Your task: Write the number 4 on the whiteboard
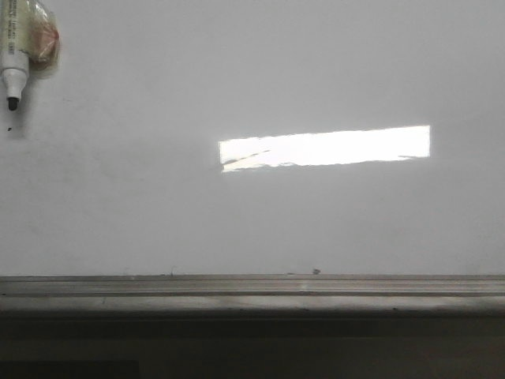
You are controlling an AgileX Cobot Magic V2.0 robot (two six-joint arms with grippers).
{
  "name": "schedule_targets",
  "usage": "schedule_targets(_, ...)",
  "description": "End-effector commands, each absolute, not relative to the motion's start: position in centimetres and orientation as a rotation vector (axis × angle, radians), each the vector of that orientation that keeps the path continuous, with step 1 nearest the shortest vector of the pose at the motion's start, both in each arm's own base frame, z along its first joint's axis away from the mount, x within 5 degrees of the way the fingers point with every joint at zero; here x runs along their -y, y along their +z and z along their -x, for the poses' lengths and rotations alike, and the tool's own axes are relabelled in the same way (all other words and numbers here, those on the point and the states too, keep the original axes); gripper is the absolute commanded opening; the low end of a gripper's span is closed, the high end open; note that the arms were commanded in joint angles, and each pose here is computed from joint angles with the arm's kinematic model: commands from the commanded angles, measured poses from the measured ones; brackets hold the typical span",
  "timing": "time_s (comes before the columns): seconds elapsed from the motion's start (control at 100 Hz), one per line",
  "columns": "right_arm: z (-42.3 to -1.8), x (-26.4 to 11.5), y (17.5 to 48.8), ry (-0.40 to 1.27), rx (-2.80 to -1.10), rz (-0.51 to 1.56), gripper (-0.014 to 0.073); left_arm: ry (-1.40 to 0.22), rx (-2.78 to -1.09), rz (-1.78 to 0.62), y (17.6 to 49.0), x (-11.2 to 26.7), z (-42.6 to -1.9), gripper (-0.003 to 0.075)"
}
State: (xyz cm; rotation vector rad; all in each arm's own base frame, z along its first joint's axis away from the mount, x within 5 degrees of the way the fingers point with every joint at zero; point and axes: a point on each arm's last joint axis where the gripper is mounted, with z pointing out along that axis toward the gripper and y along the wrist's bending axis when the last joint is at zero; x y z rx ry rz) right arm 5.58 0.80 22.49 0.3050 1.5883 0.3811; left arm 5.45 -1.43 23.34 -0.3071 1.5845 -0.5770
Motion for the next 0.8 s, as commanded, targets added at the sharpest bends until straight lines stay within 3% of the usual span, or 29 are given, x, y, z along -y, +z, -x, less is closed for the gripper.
schedule_targets(0.0,-6.0,-0.9,25.2,0.330,-1.630,-0.241,-0.0064,-0.520,-1.645,0.195,26.1,1.8,-5.7,-0.0020)
schedule_targets(0.15,-7.6,-1.1,27.2,0.313,-1.772,-0.182,-0.0064,-0.447,-1.757,0.030,29.3,2.5,-7.2,-0.0020)
schedule_targets(0.33,-8.8,-1.3,28.5,0.327,-1.823,-0.143,-0.0034,-0.508,-1.819,0.019,30.8,3.1,-9.2,-0.0012)
schedule_targets(0.45,-8.9,-1.6,28.5,0.348,-1.841,-0.124,0.0169,-0.571,-1.832,-0.039,31.3,3.9,-10.3,0.0106)
schedule_targets(0.57,-8.9,-1.7,28.5,0.360,-1.845,-0.115,0.0396,-0.649,-1.828,-0.061,31.7,4.8,-11.4,0.0345)
schedule_targets(0.65,-8.9,-1.7,28.5,0.360,-1.845,-0.115,0.0417,-0.695,-1.833,-0.082,31.7,5.4,-12.1,0.0428)
schedule_targets(0.79,-8.9,-1.7,28.5,0.360,-1.845,-0.115,0.0417,-0.757,-1.836,-0.158,31.7,6.7,-13.4,0.0399)
